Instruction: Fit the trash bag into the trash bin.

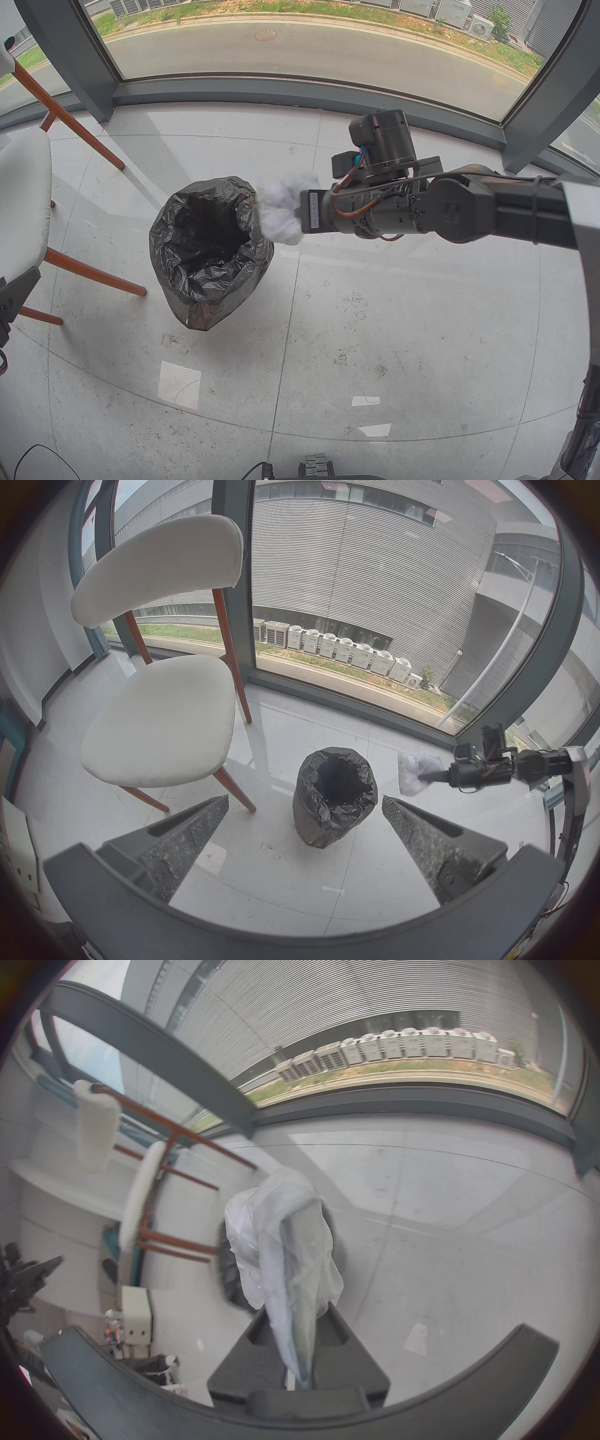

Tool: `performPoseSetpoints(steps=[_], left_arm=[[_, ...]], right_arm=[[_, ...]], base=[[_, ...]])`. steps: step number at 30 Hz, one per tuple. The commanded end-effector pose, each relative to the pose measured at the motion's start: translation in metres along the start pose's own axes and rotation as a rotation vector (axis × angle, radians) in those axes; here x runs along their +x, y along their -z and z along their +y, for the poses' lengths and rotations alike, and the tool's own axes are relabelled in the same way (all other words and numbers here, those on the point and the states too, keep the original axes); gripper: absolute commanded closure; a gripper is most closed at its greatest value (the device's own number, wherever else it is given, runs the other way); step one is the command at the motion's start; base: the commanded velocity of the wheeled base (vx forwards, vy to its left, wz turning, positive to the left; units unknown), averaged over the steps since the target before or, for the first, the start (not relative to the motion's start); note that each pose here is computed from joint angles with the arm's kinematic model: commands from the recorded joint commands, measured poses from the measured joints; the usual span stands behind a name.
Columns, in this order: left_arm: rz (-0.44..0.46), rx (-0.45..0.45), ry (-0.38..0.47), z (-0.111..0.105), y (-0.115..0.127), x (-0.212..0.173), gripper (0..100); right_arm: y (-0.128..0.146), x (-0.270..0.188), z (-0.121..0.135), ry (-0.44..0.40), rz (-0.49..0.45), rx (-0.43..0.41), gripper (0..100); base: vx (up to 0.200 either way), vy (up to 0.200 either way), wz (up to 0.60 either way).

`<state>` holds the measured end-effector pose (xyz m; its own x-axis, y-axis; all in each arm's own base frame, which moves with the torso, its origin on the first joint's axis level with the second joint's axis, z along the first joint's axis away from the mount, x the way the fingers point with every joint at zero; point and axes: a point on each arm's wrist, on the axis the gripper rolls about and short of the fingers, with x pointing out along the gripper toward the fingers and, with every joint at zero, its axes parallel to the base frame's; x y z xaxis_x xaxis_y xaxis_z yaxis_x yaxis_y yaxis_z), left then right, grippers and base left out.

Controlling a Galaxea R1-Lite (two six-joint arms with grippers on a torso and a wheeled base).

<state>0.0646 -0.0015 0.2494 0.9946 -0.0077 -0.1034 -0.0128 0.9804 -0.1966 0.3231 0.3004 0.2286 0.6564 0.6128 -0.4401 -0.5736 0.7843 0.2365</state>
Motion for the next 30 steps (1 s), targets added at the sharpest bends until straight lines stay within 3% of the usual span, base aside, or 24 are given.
performPoseSetpoints(steps=[1,7,8,15,16,19,26,28,30], left_arm=[[-0.033,-0.001,0.01,-0.004,-0.019,0.013,0],[-0.082,-0.002,0.01,-0.007,-0.038,0.015,0],[-0.09,-0.003,-0.01,-0.006,-0.045,0.021,0],[-0.106,-0.004,-0.025,-0.006,-0.052,0.023,0],[-0.102,-0.005,-0.028,-0.006,-0.051,0.023,0],[-0.099,-0.005,-0.028,-0.005,-0.047,0.02,0],[-0.099,-0.005,-0.03,-0.005,-0.046,0.019,0],[-0.102,-0.005,-0.029,-0.005,-0.047,0.019,0],[-0.105,-0.006,-0.029,-0.005,-0.047,0.017,0]], right_arm=[[0.025,-0.04,0.073,-0.176,0.037,-0.102,100],[0.027,-0.005,0.083,-0.211,-0.059,-0.105,100],[0.021,0.005,0.086,-0.221,-0.107,-0.1,100],[-0.003,0.012,0.094,-0.246,-0.208,-0.09,100],[0.003,0.022,0.094,-0.24,-0.192,-0.091,0],[0.012,0.034,0.091,-0.218,-0.168,-0.092,0],[-0.008,0.001,0.091,-0.216,-0.179,-0.082,0],[-0.016,-0.006,0.085,-0.196,-0.202,-0.075,0],[-0.047,-0.043,0.069,-0.125,-0.304,-0.043,0]], base=[[0.0,0.0,0.0],[0.0,0.0,0.0],[0.0,0.0,0.0],[0.0,0.0,0.0],[0.0,0.0,0.0],[0.0,0.0,0.0],[0.0,0.0,0.0],[0.0,0.0,0.0],[0.0,0.0,0.0]])
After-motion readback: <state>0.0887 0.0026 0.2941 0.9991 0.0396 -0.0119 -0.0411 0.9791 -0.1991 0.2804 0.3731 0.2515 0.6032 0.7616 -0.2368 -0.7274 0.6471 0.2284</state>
